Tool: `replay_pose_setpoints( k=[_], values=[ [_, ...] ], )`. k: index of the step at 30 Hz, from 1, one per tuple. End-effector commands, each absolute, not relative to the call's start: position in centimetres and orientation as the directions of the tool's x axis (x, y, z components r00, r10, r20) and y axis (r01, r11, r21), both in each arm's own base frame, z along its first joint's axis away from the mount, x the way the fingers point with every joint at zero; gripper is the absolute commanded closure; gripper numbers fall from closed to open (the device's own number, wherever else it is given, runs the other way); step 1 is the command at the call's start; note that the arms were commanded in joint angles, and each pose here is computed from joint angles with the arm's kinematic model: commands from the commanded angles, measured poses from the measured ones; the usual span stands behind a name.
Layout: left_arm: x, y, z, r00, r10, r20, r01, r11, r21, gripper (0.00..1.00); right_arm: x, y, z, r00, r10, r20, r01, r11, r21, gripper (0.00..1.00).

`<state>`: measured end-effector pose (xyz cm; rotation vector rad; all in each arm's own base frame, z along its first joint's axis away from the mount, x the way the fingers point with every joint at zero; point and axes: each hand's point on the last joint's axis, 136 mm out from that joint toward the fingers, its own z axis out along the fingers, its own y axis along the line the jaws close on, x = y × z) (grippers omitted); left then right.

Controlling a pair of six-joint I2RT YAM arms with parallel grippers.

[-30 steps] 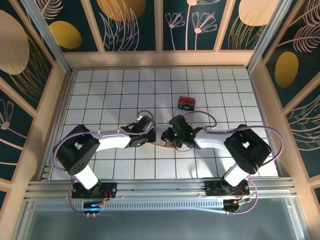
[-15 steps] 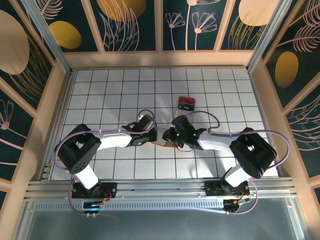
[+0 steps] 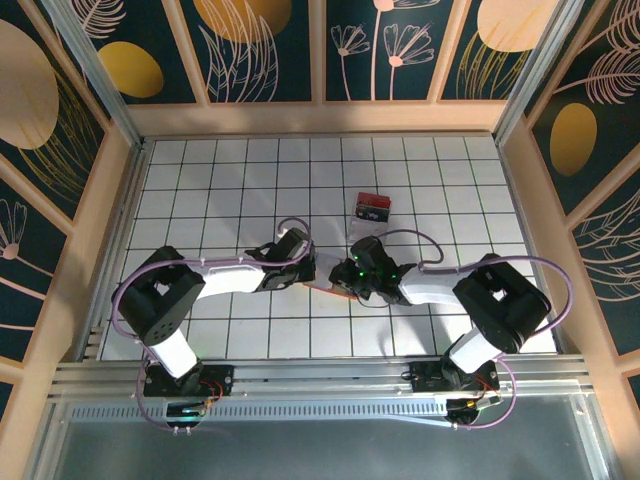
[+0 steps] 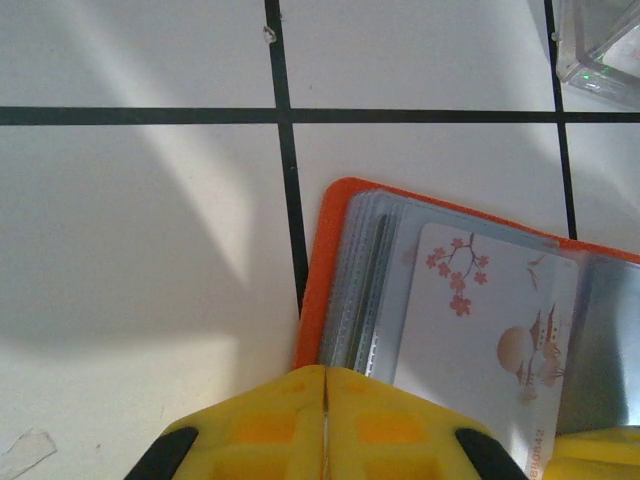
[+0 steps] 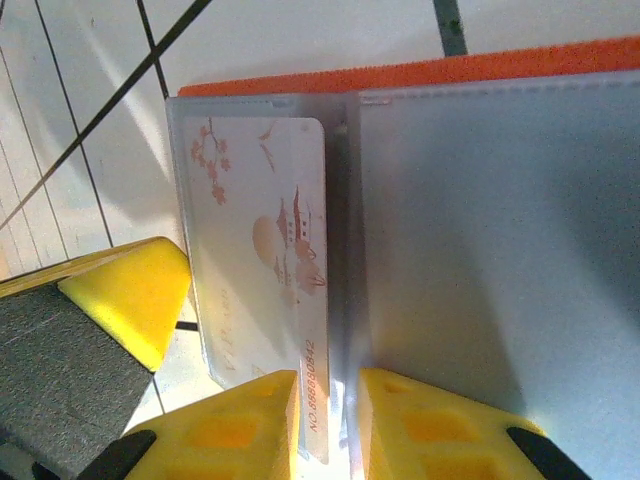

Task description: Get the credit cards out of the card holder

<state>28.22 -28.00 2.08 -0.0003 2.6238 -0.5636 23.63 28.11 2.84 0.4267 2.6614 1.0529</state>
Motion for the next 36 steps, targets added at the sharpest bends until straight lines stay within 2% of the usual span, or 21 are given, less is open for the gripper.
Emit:
replay_pose_setpoints(
  k=[1, 21, 28, 36],
  values=[
    [26.8, -26.9, -0.4, -0.931, -0.04, -0.363, 0.09, 0.938, -0.335, 0.94, 24.0, 27.8, 2.1, -0.92, 0.373, -0.121, 0.185, 0.685, 0.705, 0.77],
    [26.6, -27.2, -0.9, -0.94, -0.021, -0.34, 0.098, 0.938, -0.331, 0.97, 25.3, 28.1, 3.5, -0.915, 0.371, -0.158, 0.111, 0.609, 0.785, 0.87],
    [26.5, -27.1, -1.1, -0.941, -0.021, -0.337, 0.092, 0.943, -0.318, 0.98, 25.3, 27.9, 3.7, -0.914, 0.378, -0.147, 0.107, 0.574, 0.812, 0.98],
    [26.5, -26.6, -1.3, -0.943, -0.033, -0.33, 0.073, 0.95, -0.303, 1.0, 25.3, 27.1, 3.8, -0.909, 0.385, -0.16, 0.107, 0.586, 0.803, 1.0]
  ],
)
